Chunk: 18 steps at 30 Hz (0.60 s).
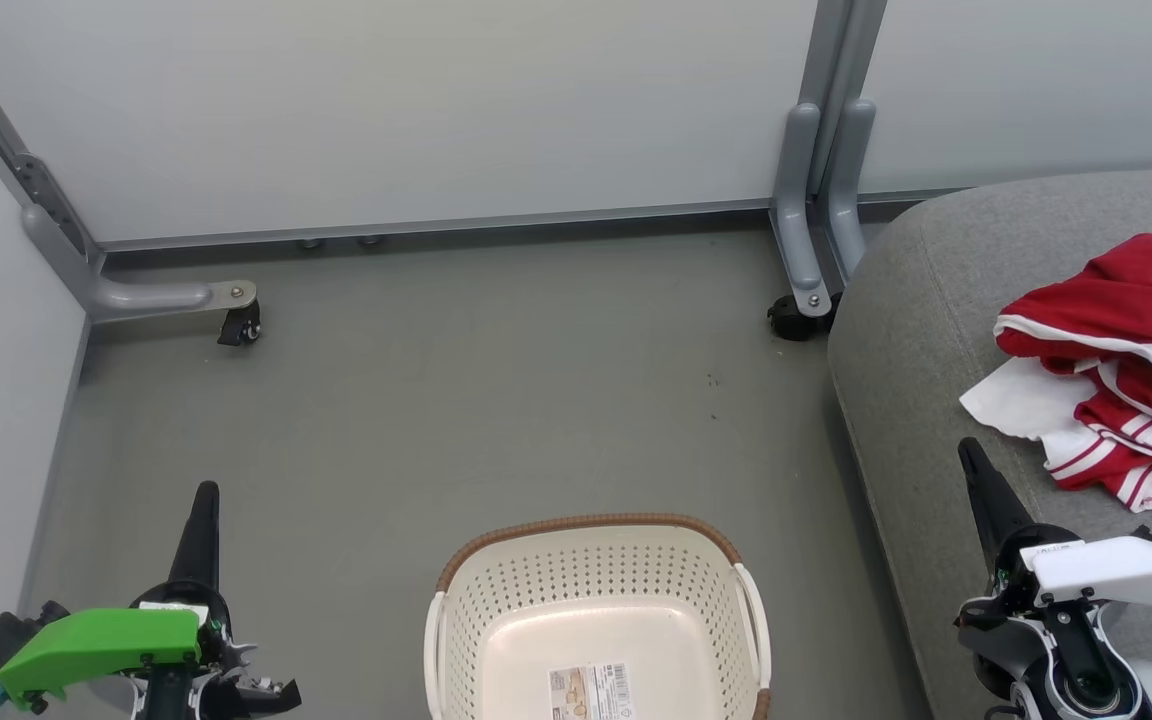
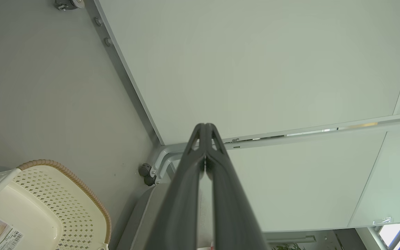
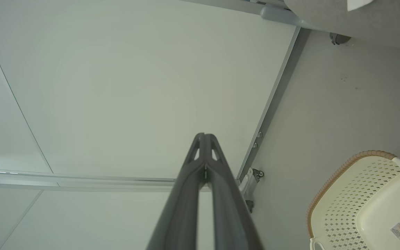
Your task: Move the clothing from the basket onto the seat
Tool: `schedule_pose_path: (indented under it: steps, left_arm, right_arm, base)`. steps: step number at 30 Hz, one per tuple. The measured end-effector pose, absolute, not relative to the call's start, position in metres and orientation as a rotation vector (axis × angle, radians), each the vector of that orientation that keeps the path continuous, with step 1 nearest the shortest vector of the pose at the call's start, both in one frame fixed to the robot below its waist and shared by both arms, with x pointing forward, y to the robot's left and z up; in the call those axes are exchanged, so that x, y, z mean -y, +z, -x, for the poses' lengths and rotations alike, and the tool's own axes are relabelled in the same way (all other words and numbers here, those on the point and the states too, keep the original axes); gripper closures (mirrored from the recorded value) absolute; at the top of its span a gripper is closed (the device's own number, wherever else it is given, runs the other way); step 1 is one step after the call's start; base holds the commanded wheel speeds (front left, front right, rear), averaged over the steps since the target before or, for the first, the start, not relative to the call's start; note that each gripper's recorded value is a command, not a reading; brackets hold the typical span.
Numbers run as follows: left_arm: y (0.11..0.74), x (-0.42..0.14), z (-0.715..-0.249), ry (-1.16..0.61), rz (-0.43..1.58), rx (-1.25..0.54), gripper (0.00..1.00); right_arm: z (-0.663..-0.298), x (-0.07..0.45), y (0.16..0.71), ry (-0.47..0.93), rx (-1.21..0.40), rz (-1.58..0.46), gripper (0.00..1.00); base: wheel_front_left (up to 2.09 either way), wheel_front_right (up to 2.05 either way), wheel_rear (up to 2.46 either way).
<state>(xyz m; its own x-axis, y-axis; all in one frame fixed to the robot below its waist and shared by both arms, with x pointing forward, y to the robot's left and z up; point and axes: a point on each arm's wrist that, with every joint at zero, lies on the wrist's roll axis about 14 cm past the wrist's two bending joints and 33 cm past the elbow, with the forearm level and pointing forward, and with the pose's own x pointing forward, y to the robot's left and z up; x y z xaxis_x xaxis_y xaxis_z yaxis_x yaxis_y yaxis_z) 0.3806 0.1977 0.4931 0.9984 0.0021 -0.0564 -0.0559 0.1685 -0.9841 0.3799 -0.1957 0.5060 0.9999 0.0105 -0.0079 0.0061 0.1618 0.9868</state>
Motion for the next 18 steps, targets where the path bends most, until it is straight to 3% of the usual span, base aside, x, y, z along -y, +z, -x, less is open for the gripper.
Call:
schedule_pose_path:
  steps: [18]
  left_arm:
    - [0.5010,-0.1993,-0.3857,0.017,1.534,-0.019,1.00]
  right_arm:
    - [-0.3852,0.1989,0.5037,-0.009,-0.011,-1.536,1.00]
  base:
    - [0.00,0.00,0.00]
